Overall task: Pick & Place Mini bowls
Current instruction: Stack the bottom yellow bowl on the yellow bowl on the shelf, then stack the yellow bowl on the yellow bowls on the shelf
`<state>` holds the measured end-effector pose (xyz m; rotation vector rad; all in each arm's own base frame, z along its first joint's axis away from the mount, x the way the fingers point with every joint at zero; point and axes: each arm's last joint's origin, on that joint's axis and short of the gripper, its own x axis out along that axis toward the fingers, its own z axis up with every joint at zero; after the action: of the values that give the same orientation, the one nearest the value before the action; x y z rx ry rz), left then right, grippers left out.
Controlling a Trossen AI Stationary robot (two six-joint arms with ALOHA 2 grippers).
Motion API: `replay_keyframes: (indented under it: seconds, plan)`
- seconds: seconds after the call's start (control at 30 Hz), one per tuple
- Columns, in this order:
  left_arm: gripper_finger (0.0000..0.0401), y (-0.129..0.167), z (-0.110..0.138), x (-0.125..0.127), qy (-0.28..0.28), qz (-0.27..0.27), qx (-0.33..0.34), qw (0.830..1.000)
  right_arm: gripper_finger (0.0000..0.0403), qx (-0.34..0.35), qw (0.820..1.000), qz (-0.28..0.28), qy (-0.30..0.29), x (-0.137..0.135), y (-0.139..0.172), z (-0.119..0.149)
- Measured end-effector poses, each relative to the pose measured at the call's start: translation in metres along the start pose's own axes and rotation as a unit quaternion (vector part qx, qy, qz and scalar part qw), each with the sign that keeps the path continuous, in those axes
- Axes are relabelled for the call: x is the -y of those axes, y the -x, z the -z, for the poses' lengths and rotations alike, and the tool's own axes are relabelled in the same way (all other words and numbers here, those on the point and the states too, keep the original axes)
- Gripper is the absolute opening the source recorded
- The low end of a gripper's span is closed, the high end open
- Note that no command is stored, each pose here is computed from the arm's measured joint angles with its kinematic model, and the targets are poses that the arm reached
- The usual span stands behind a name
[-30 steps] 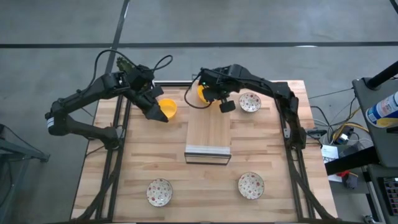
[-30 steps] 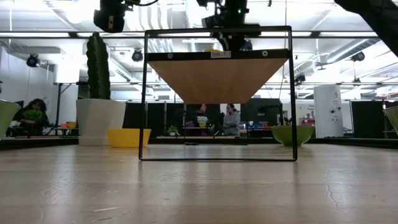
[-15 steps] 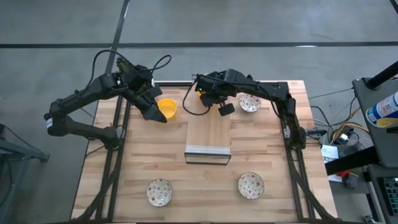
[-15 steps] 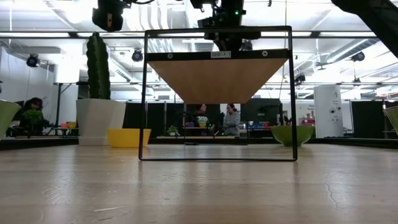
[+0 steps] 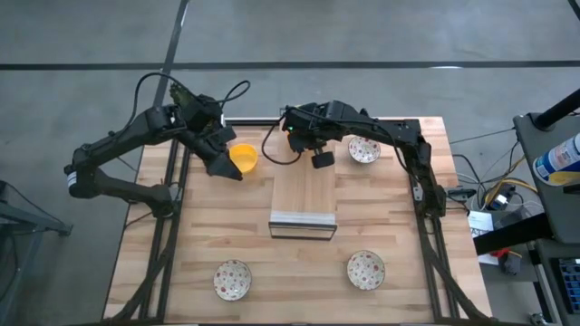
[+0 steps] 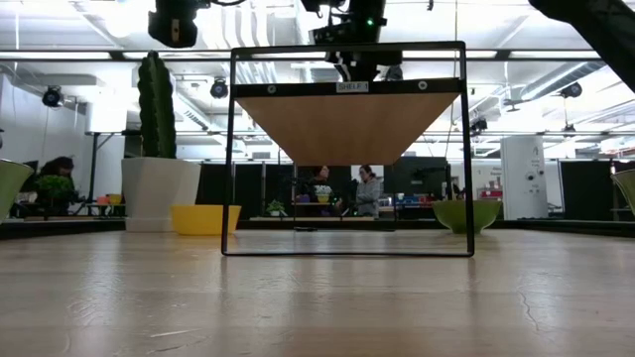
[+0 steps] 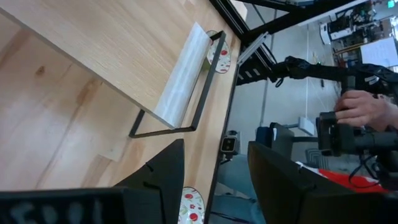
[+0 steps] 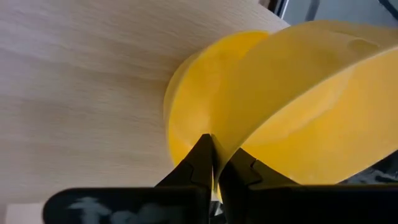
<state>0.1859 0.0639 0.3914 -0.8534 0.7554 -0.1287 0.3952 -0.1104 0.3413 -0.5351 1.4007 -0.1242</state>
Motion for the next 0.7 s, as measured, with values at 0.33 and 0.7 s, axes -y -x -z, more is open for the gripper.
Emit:
replay_keyframes:
  seconds: [0.33, 0.7]
  plan:
    - [0.0168, 0.001, 0.001, 0.000, -0.014, 0.000, 0.000, 1.000, 0.0086, -0.012, 0.999, -0.006, -0.048, -0.001, 0.000, 0.002]
    - [0.0168, 0.000, 0.000, 0.000, -0.028, -0.006, 0.002, 1.000, 0.0119, 0.000, 0.992, -0.003, -0.123, -0.009, 0.029, 0.012]
